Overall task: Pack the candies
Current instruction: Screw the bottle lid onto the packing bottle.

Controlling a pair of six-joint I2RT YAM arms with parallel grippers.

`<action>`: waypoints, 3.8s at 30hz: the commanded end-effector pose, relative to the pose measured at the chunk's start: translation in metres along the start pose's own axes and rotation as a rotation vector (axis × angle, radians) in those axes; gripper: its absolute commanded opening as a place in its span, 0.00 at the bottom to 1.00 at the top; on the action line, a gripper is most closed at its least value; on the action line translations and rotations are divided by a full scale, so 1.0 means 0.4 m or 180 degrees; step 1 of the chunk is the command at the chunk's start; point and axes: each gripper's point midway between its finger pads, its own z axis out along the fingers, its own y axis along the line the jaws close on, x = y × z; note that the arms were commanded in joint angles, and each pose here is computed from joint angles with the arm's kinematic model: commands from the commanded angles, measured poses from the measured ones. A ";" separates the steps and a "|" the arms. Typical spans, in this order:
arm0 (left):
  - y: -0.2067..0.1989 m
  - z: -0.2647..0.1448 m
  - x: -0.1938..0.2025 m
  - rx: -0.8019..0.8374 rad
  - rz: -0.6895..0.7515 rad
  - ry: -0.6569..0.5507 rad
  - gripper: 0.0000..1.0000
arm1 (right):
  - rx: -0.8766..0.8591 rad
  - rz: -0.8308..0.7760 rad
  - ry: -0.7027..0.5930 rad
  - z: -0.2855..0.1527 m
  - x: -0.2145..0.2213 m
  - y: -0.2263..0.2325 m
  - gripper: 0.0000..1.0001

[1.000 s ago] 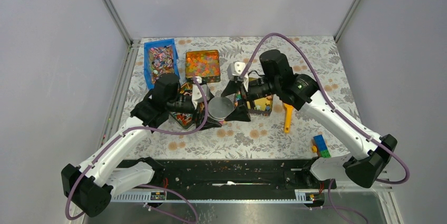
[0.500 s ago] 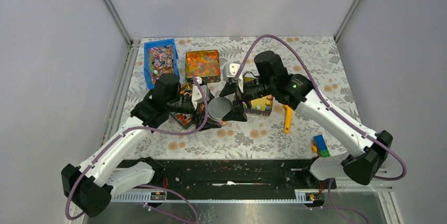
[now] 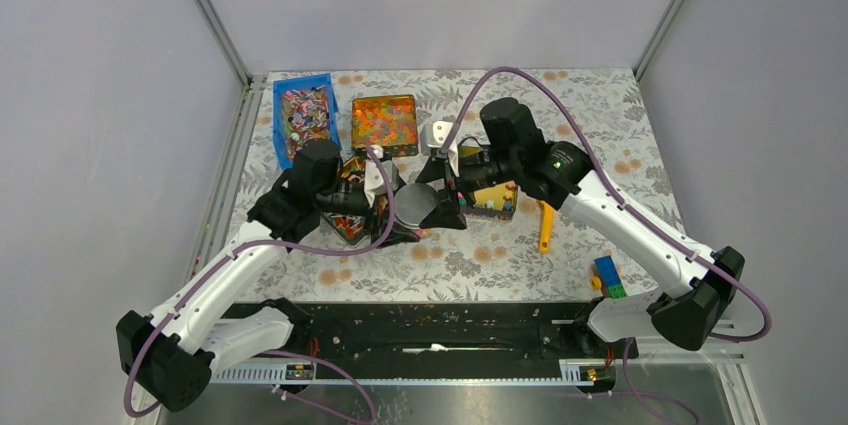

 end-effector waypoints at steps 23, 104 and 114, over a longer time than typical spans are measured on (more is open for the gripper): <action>0.113 -0.011 -0.156 -0.0648 0.0493 -0.0411 0.45 | 0.1436 0.0454 0.0224 0.038 0.016 -0.093 0.88; 0.014 -0.010 -0.239 -0.0150 0.0655 -0.0583 0.34 | 0.0613 0.0415 -0.0121 0.068 0.057 0.009 0.29; 0.046 0.000 -0.251 -0.0317 0.0594 -0.0649 0.33 | 0.0988 0.0539 0.0005 0.078 0.077 -0.030 0.39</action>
